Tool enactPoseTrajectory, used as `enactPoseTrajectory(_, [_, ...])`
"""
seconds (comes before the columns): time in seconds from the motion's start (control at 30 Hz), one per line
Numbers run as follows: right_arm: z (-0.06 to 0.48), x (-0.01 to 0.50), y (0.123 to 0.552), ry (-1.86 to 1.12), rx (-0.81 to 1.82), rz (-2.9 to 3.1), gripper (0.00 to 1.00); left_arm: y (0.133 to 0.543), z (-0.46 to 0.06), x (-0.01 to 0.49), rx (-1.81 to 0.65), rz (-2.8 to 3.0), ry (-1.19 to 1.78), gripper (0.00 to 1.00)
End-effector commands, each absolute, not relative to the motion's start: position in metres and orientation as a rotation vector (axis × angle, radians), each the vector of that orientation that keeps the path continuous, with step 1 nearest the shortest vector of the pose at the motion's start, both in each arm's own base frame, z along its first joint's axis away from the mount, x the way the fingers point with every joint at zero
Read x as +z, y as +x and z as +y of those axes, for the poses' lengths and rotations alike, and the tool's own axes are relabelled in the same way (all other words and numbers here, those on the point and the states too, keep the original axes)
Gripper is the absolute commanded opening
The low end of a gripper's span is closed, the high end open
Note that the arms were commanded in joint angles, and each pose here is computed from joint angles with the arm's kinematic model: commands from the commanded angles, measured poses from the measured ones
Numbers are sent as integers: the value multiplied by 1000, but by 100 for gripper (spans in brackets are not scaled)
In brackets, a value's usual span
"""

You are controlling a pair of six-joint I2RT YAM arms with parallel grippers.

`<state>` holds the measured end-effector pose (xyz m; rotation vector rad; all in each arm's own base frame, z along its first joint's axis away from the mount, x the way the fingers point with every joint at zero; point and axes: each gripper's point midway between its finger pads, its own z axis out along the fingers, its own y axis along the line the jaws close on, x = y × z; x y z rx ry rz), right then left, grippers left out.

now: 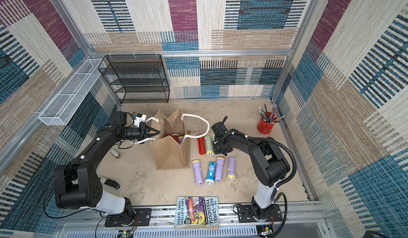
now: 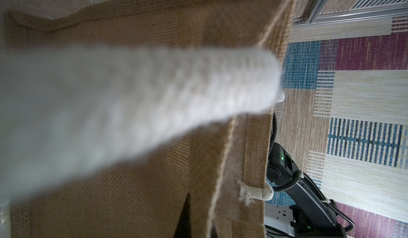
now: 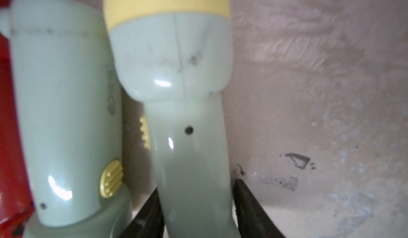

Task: Put the flashlights into the tote bags
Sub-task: Pick up the flashlight from the center of the board.

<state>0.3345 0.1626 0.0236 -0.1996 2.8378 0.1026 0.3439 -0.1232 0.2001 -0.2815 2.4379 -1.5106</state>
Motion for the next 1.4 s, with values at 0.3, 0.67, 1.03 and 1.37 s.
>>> enactPoseTrajectory(0.3, [159,18,333,-246,70,2848,46,343,-123,204,-1501,2425,-249,3])
enactPoseTrajectory(0.67, [156,47,343,-187,59,2769,37,343,-122,203,-1500,2425,-256,3])
enactPoseTrajectory(1.03, [175,136,381,-118,213,2578,36,344,-123,206,-1508,2419,-252,3])
enactPoseTrajectory(1.37, [217,289,401,-103,574,2266,36,343,-123,210,-1509,2407,-240,3])
